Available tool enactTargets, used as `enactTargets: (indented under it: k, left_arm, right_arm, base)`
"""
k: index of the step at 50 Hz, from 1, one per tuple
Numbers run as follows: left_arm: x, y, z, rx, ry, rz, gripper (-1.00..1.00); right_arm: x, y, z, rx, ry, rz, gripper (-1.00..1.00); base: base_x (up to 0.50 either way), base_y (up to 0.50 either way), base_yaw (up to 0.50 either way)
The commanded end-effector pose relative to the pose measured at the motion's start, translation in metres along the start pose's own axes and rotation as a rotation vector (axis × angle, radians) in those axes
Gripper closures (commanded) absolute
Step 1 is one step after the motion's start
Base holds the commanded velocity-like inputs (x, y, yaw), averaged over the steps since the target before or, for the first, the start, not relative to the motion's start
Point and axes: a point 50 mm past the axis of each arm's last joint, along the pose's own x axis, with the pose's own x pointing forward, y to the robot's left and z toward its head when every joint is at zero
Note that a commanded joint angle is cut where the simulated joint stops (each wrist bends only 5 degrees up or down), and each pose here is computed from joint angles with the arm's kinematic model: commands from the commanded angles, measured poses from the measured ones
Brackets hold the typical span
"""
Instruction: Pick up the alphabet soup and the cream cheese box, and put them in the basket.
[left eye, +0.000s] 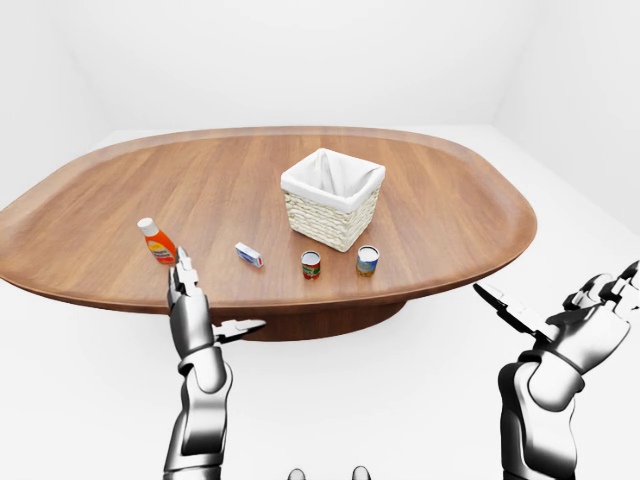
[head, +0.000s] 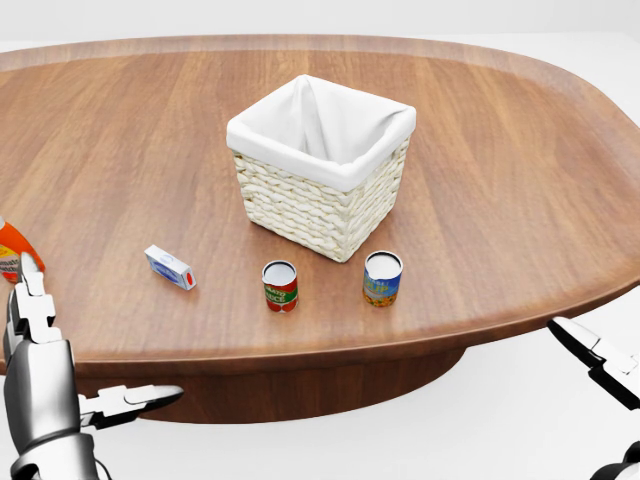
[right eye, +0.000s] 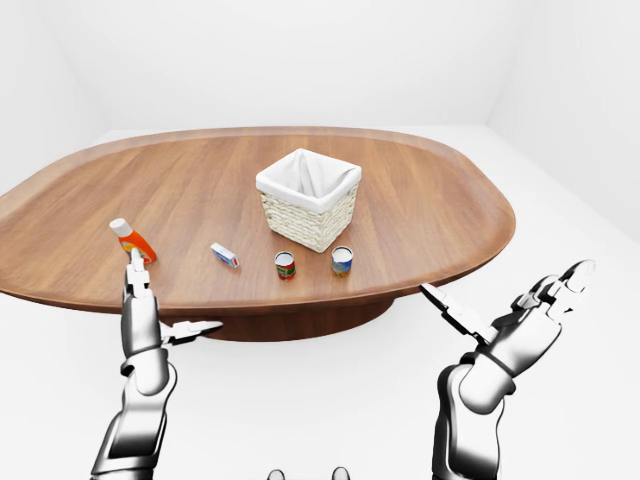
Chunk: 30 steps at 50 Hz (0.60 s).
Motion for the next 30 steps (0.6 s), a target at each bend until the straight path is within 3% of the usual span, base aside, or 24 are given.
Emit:
enactTargets:
  k: [1,30]
  left_arm:
    - [0.0042,0.0005,-0.0054,-0.042,0.037,0.000,-1.00]
    - [0.0042,-0.0017,-0.0038,-0.043,0.030,-0.018,-1.00]
  right_arm:
    - [-0.0002,-0.0005,0.0002,0.008,-0.003,-0.002,-1.00]
    - [-0.0010,-0.0001,0.0021,0.006,-0.010,0.001,-1.00]
  base:
    - [0.00,0.00,0.00]
    - [0.00,0.00,0.00]
